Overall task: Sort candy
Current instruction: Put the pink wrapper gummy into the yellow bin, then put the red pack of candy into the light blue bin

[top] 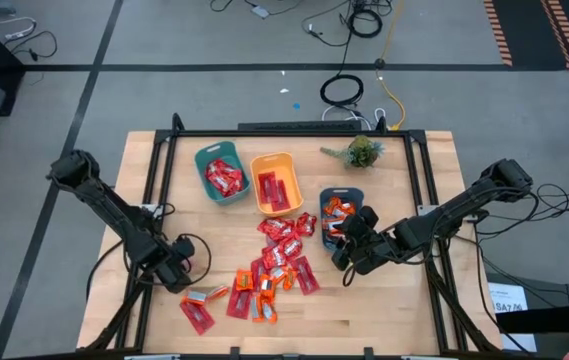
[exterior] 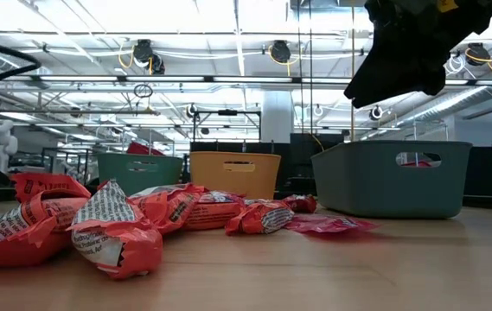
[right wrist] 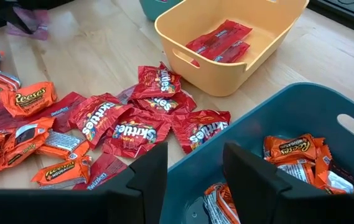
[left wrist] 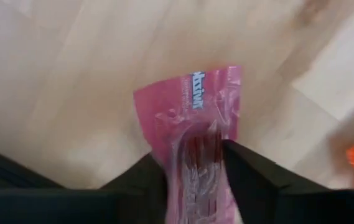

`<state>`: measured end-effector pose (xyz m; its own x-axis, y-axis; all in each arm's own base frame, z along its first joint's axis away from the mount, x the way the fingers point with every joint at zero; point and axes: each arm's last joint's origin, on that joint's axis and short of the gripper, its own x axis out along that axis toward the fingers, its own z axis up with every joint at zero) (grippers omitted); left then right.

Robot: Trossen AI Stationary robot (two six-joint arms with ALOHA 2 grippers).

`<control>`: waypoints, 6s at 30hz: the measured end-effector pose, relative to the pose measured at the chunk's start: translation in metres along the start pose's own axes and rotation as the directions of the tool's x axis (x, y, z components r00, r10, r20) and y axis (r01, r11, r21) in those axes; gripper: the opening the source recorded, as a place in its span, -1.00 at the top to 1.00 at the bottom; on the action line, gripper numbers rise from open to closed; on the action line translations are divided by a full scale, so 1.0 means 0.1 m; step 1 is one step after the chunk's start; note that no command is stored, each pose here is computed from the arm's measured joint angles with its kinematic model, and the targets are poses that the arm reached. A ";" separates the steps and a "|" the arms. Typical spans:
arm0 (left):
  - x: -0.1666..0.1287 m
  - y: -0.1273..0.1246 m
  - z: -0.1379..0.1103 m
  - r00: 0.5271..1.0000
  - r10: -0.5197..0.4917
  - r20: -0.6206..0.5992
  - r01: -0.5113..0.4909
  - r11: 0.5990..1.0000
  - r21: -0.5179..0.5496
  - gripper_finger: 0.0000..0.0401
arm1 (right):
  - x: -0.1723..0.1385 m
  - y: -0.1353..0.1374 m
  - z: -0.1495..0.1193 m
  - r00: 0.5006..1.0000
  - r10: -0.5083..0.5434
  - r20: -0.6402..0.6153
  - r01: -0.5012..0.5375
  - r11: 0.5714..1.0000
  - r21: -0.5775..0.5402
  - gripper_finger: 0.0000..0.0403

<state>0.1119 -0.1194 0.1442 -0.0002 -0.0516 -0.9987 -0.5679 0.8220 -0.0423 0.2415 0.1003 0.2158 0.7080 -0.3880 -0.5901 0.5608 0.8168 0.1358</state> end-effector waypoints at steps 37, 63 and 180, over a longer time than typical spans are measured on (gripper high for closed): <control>-1.11 0.10 1.16 0.853 -0.159 0.498 0.104 0.985 0.135 0.85 | 0.00 0.05 0.03 0.999 0.046 0.014 -0.047 0.998 0.044 0.26; -1.36 0.43 2.99 0.771 -0.073 0.632 -0.088 0.972 0.220 0.85 | -0.03 0.07 0.00 0.998 0.065 0.005 -0.066 0.998 0.022 0.26; -1.34 0.00 1.65 0.881 0.156 0.446 -0.162 0.986 -0.026 -0.25 | -0.04 0.10 0.02 0.994 0.105 0.005 -0.105 0.995 -0.002 0.26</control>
<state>0.2476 -0.0184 0.2732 0.2784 0.3359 -0.8998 -0.5813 0.8047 0.1206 0.2454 0.1092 0.2207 0.7649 -0.3026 -0.5687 0.4827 0.8538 0.1950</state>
